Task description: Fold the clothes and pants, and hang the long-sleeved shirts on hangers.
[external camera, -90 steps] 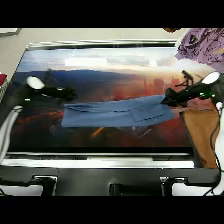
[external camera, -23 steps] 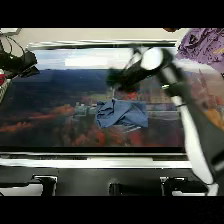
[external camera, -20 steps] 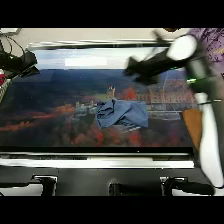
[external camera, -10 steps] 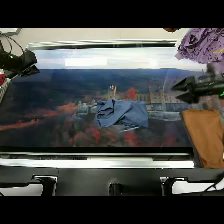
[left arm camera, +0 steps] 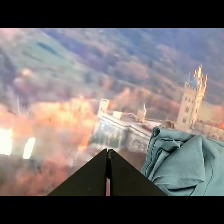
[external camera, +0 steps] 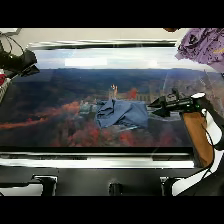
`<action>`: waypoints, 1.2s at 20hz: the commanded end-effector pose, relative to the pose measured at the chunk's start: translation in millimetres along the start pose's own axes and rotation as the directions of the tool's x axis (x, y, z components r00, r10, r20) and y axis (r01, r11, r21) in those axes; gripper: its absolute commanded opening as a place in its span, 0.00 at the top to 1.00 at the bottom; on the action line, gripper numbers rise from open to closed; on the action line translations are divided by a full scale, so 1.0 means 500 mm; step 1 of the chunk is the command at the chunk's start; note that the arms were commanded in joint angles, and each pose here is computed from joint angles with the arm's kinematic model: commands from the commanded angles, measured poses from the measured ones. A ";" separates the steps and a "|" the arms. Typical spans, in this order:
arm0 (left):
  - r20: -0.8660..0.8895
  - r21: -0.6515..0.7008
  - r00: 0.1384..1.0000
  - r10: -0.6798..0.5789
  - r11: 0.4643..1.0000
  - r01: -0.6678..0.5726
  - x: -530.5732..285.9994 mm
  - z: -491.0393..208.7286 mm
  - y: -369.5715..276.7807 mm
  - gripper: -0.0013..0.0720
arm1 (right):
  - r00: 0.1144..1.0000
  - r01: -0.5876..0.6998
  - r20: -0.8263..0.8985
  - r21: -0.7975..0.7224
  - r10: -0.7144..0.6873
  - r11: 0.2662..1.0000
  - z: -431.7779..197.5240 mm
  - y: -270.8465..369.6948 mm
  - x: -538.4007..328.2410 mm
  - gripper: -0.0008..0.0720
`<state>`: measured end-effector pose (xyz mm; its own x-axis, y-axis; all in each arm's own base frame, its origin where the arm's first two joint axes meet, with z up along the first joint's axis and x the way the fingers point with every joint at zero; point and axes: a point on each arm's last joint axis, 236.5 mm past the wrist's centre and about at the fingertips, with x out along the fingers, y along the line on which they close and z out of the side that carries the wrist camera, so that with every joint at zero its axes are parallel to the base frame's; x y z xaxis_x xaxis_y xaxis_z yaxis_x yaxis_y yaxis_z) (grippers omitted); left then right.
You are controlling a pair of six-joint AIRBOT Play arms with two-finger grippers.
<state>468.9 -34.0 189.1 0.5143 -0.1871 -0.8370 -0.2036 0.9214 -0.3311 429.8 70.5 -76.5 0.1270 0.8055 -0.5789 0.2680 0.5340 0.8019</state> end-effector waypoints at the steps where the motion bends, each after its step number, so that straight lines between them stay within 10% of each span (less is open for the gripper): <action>1: -0.001 -0.001 1.000 0.001 1.000 -0.001 0.001 0.000 0.001 0.96 | 1.000 0.002 -0.029 -0.007 -0.002 1.000 -0.007 -0.008 0.048 0.25; 8: -0.001 -0.001 1.000 0.001 1.000 -0.001 0.001 0.000 0.001 0.96 | 0.992 0.005 -0.127 0.001 -0.005 1.000 -0.061 -0.003 0.083 0.48; 11: -0.001 -0.001 1.000 0.001 1.000 -0.001 0.001 0.000 0.001 0.96 | 0.992 -0.013 -0.126 0.005 0.013 1.000 -0.062 0.009 0.081 0.96; 24: -0.001 -0.001 1.000 0.001 1.000 -0.001 0.001 0.000 0.001 0.96 | 0.869 0.197 0.487 -0.180 -0.087 0.964 0.227 0.286 -0.259 0.96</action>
<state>469.0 -34.0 188.8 0.5136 -0.1871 -0.8374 -0.2039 0.9214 -0.3309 531.5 49.7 56.4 0.4167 0.6548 -0.6306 0.0812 0.6641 0.7432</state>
